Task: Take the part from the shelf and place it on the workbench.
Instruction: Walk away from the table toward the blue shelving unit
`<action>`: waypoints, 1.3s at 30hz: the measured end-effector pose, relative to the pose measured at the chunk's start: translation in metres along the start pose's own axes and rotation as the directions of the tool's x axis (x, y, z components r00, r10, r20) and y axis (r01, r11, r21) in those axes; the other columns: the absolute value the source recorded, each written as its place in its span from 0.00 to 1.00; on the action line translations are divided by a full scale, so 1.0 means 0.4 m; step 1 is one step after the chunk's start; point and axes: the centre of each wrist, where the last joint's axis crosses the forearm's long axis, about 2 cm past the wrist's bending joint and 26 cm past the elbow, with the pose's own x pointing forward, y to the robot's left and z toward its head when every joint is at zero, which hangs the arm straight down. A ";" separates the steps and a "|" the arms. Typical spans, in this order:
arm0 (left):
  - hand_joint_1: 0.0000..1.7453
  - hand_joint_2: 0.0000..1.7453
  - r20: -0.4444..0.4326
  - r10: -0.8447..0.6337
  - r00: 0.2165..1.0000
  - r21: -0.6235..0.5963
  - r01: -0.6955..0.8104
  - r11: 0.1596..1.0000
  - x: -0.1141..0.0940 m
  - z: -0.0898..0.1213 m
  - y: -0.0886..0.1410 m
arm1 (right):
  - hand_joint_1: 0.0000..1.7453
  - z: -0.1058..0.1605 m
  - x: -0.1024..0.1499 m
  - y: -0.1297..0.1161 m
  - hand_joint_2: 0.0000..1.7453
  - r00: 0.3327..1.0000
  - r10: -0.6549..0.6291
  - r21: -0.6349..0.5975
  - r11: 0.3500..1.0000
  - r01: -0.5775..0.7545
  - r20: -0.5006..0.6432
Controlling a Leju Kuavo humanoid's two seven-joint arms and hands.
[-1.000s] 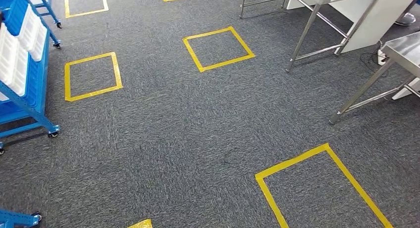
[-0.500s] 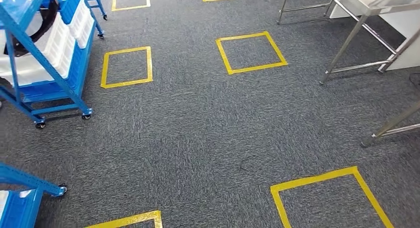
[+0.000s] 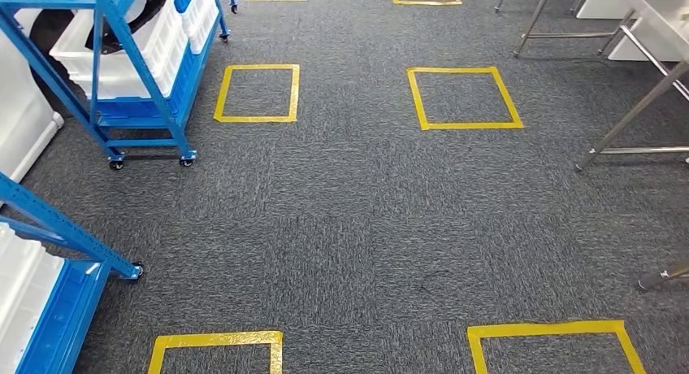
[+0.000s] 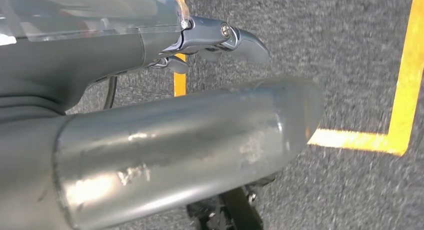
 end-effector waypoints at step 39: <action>0.00 0.00 0.000 -0.002 1.000 -0.003 0.002 1.000 0.005 -0.002 -0.002 | 0.00 0.002 -0.004 0.018 0.00 1.000 -0.008 0.010 1.000 0.008 -0.009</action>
